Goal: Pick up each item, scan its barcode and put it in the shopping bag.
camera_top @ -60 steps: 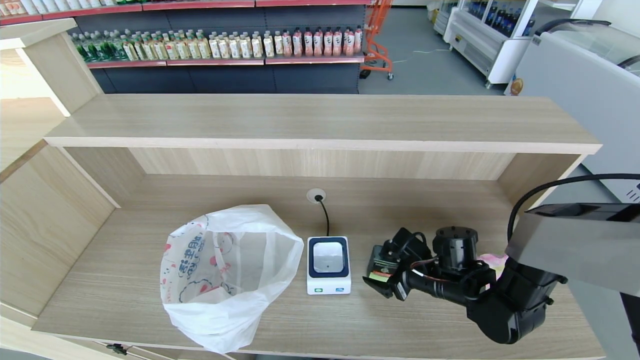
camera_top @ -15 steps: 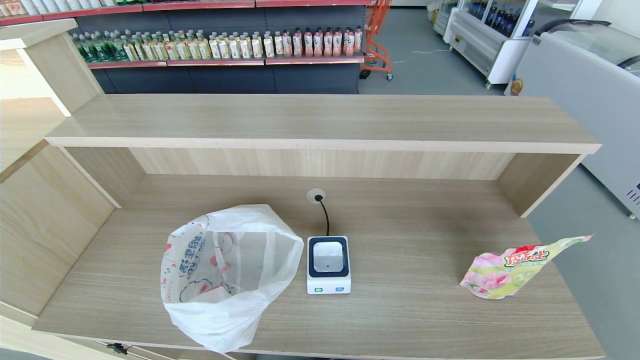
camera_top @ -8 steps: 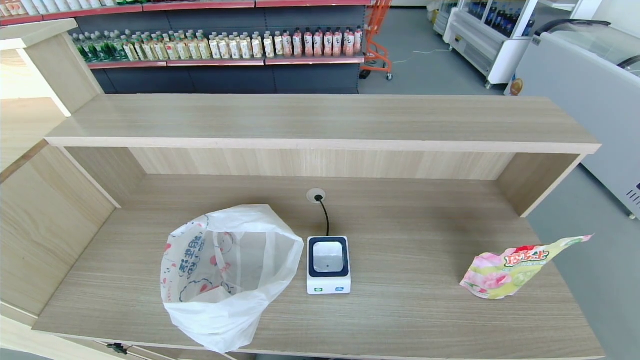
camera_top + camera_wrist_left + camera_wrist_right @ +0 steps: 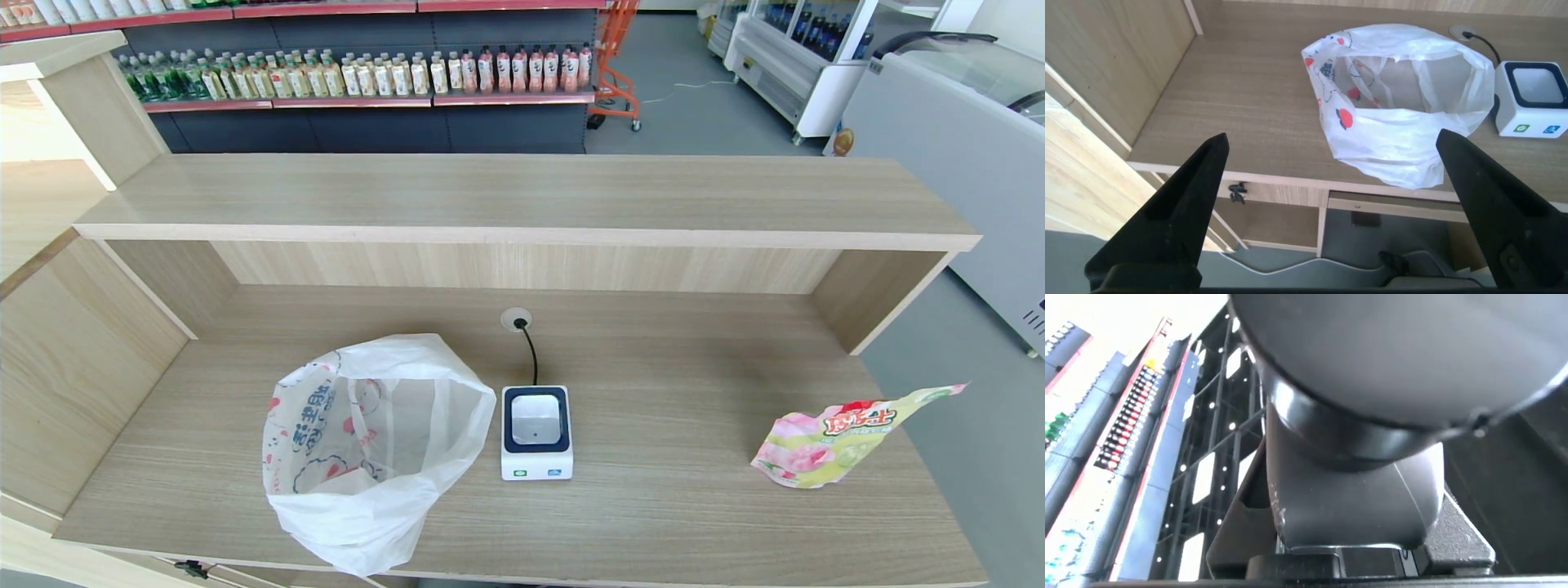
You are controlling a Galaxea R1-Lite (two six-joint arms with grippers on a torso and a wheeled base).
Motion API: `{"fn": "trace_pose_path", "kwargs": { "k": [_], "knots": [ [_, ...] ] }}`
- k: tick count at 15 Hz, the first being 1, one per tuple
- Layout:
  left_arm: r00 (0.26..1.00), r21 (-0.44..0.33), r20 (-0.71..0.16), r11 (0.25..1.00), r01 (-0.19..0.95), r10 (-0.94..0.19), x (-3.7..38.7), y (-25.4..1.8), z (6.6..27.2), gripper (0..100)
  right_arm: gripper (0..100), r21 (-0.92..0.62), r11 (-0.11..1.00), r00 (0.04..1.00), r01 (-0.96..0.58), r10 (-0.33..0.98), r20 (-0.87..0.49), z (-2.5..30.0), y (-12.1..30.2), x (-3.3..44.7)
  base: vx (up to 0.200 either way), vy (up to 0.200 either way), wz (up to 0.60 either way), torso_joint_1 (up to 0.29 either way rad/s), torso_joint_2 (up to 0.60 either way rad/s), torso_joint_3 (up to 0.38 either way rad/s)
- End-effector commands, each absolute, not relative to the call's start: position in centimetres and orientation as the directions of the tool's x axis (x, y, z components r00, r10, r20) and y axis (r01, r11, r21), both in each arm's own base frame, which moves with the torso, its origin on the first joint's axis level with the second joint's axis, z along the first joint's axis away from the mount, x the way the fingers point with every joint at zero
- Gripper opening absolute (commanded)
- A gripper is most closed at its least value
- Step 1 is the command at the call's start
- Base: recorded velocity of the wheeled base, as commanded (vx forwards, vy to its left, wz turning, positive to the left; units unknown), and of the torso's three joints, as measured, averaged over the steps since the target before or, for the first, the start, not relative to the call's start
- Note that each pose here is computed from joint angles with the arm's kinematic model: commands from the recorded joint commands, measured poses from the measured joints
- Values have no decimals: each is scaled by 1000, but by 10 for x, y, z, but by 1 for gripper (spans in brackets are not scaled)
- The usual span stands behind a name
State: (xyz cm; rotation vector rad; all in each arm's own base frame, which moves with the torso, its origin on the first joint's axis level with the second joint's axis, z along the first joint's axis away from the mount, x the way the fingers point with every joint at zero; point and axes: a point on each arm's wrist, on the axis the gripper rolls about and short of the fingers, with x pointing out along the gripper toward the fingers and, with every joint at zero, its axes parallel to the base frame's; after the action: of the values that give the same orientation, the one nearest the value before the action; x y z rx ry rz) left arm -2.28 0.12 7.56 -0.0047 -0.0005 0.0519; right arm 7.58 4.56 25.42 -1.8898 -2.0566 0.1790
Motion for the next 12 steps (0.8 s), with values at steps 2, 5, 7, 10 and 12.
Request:
{"fn": "trace_pose_path", "kwargs": {
  "k": [2, 5, 7, 10, 12],
  "knots": [
    [999, -5, 2, 999, -52, 52, -23, 1, 76, 100, 0, -317, 116, -67, 941, 985, 160, 255, 45, 74, 0, 0, 0, 0, 0, 0],
    [999, -5, 0, 999, -52, 52, -23, 1, 75, 100, 0, -344, 126, -74, 931, 985, 159, 254, 46, 75, 0, 0, 0, 0, 0, 0],
    [999, -5, 2, 999, -52, 52, -23, 1, 76, 100, 0, -354, 128, -75, 927, 984, 160, 255, 46, 74, 0, 0, 0, 0, 0, 0],
    [999, -5, 2, 999, -52, 52, -23, 1, 76, 100, 0, -440, 79, 1, 894, 984, 178, 253, 45, 79, 0, 0, 0, 0, 0, 0],
    [999, -6, 0, 999, -52, 52, -23, 1, 75, 100, 0, -834, -60, 443, 548, 867, 228, 239, 38, 99, 0, 0, 0, 0, 0, 0]
  ]
}}
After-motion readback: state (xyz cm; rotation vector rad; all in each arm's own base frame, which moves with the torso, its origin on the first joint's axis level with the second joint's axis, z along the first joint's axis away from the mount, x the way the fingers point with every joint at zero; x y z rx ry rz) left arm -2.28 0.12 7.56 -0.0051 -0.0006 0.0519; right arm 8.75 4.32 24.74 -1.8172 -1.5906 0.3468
